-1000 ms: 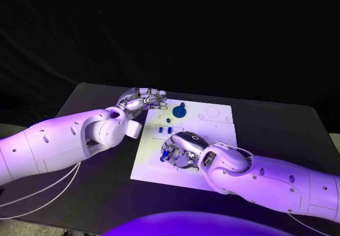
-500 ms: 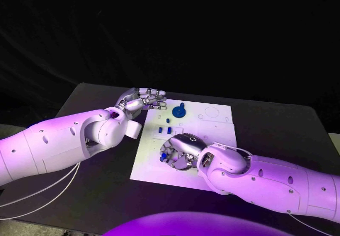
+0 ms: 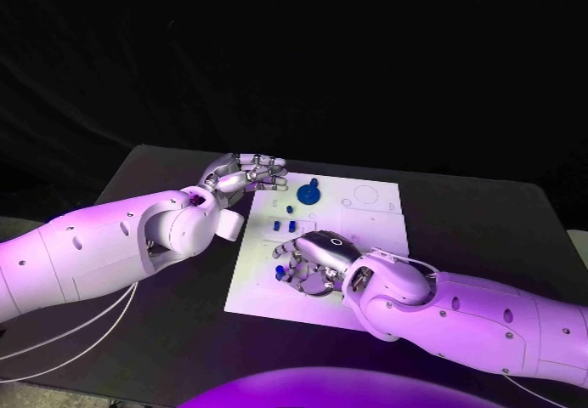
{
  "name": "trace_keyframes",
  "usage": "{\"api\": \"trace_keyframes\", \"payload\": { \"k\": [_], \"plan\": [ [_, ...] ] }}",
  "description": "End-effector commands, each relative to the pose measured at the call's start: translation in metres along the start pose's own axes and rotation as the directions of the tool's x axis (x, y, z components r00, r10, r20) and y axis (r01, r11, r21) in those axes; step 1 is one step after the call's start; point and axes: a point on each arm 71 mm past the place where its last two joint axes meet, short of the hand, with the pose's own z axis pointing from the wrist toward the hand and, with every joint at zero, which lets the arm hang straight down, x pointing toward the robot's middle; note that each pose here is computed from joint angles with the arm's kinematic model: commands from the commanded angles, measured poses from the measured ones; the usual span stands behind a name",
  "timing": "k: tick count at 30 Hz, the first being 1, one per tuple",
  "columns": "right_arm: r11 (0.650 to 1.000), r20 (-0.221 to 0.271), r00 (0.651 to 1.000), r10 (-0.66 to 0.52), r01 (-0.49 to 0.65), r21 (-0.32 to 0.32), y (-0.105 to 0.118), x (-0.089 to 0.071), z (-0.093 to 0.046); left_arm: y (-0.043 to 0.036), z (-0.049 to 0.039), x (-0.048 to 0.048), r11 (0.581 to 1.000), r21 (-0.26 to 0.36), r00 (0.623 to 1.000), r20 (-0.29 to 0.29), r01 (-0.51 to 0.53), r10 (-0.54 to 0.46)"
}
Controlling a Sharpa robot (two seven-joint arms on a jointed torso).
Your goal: Assemble the parts on the task board
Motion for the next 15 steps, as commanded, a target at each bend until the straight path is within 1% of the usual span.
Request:
{"api": "trace_keyframes", "payload": {
  "k": [1, 5, 6, 8, 10, 13, 15],
  "plan": [
    [0.999, 0.087, 0.995, 0.041, -0.038, -0.035, 0.004, -0.007, -0.004, -0.0001, 0.0002, 0.0026, 1.0, 0.003, 1.0, -0.022, 0.007, -0.007],
    [0.995, 0.133, 0.987, 0.088, -0.082, -0.051, 0.004, -0.014, -0.013, 0.0, 0.0002, 0.0023, 1.0, 0.001, 1.0, -0.022, 0.007, -0.007],
    [0.994, 0.146, 0.983, 0.108, -0.102, -0.051, 0.001, -0.018, -0.017, 0.0001, 0.0002, 0.0023, 1.0, 0.001, 1.0, -0.023, 0.007, -0.007],
    [0.99, 0.157, 0.978, 0.137, -0.133, -0.039, -0.004, -0.025, -0.023, 0.0001, 0.0001, 0.0021, 1.0, 0.0, 1.0, -0.023, 0.008, -0.008],
    [0.981, 0.158, 0.969, 0.19, -0.192, -0.002, -0.014, -0.033, -0.03, 0.0002, -0.0001, 0.0017, 1.0, -0.001, 1.0, -0.023, 0.007, -0.007],
    [0.949, 0.145, 0.947, 0.288, -0.303, 0.092, -0.035, -0.046, -0.044, 0.0004, -0.0003, 0.001, 1.0, -0.001, 1.0, -0.025, 0.008, -0.008],
    [0.926, 0.131, 0.936, 0.326, -0.344, 0.157, -0.049, -0.053, -0.056, 0.0004, -0.0005, 0.0009, 1.0, 0.001, 0.999, -0.03, 0.01, -0.01]
  ]
}}
